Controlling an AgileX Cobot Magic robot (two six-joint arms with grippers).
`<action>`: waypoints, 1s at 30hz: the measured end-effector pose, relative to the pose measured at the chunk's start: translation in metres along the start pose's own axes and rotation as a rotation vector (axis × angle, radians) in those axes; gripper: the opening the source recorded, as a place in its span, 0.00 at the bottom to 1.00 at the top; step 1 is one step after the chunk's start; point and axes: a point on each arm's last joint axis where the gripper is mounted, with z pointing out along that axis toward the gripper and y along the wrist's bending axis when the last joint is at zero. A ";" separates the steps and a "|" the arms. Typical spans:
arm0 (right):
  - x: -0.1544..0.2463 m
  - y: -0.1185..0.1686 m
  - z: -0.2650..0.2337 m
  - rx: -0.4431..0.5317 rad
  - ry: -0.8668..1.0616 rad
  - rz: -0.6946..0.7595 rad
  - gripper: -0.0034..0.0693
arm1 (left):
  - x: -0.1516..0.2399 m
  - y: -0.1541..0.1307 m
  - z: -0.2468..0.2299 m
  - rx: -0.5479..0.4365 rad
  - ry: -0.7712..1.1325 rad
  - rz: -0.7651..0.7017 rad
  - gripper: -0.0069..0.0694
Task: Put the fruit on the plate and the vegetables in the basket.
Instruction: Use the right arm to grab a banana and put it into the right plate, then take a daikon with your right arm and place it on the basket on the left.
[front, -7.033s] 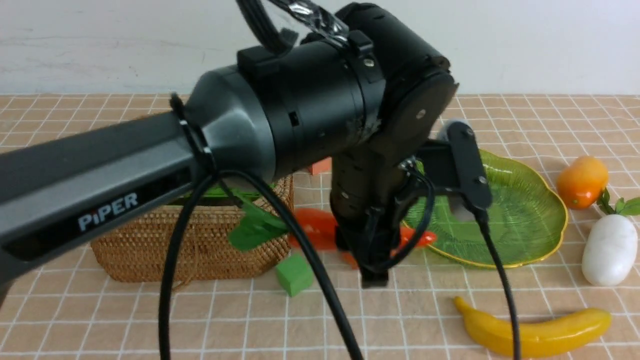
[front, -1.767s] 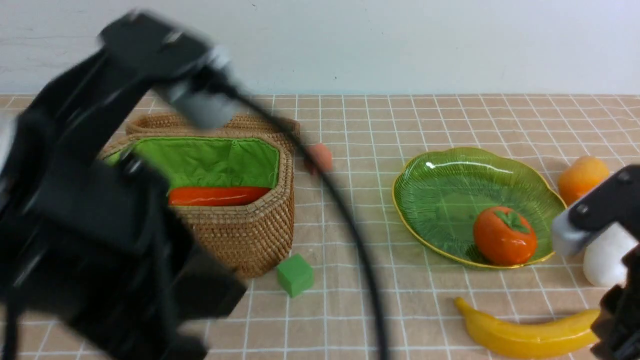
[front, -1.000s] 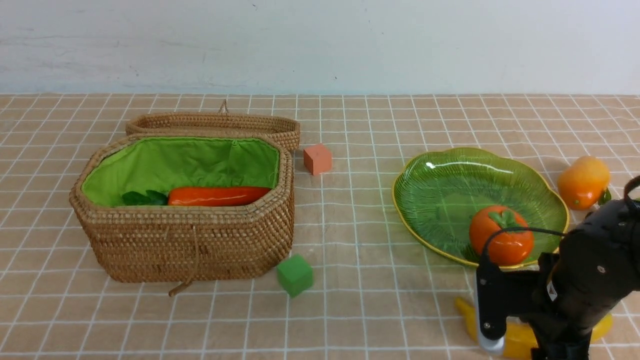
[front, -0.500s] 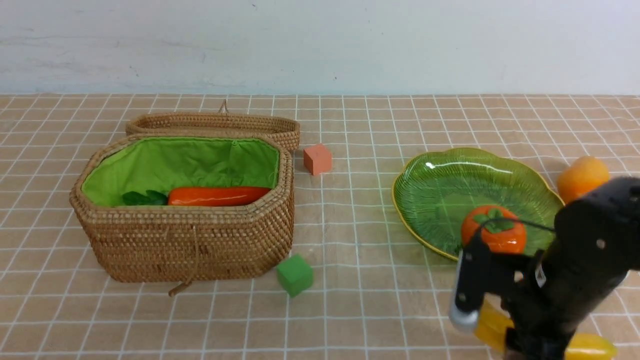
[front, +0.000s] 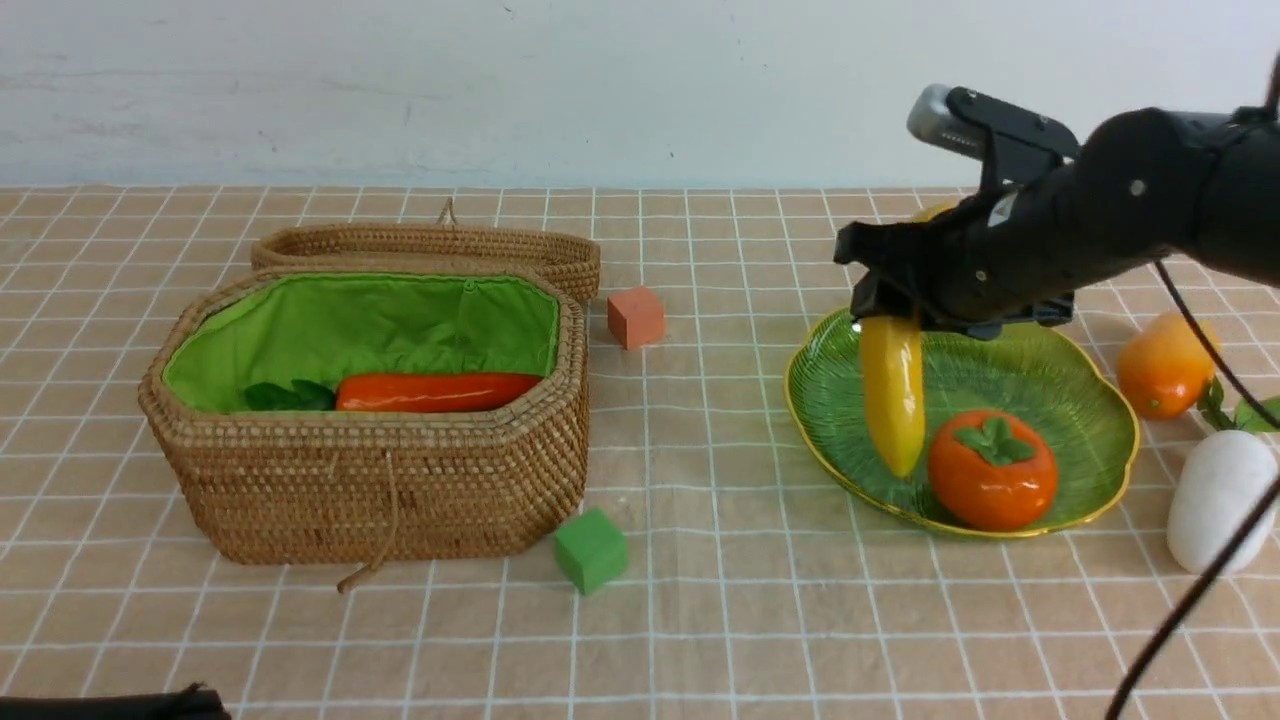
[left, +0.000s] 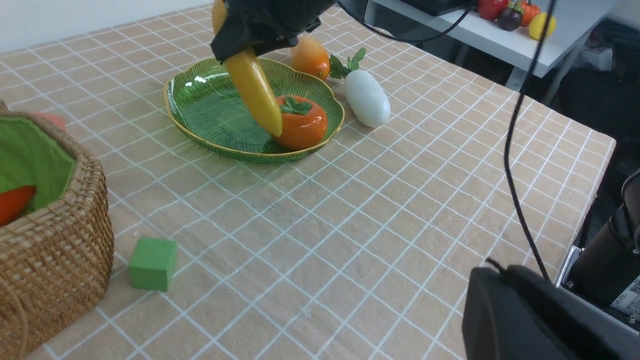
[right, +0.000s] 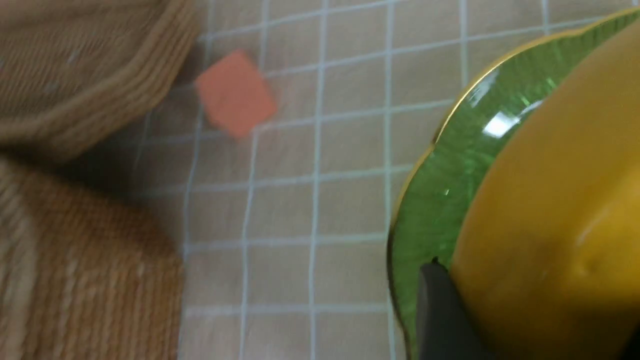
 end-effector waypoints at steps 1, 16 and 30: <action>-0.002 -0.005 0.012 0.011 0.008 0.033 0.47 | 0.000 0.000 0.000 -0.001 0.000 0.002 0.07; -0.021 -0.022 -0.002 0.114 0.086 0.008 0.84 | -0.002 0.000 0.000 -0.005 -0.018 0.006 0.07; -0.016 -0.145 -0.085 0.533 0.308 0.084 0.72 | -0.002 0.001 0.000 -0.006 -0.025 0.026 0.07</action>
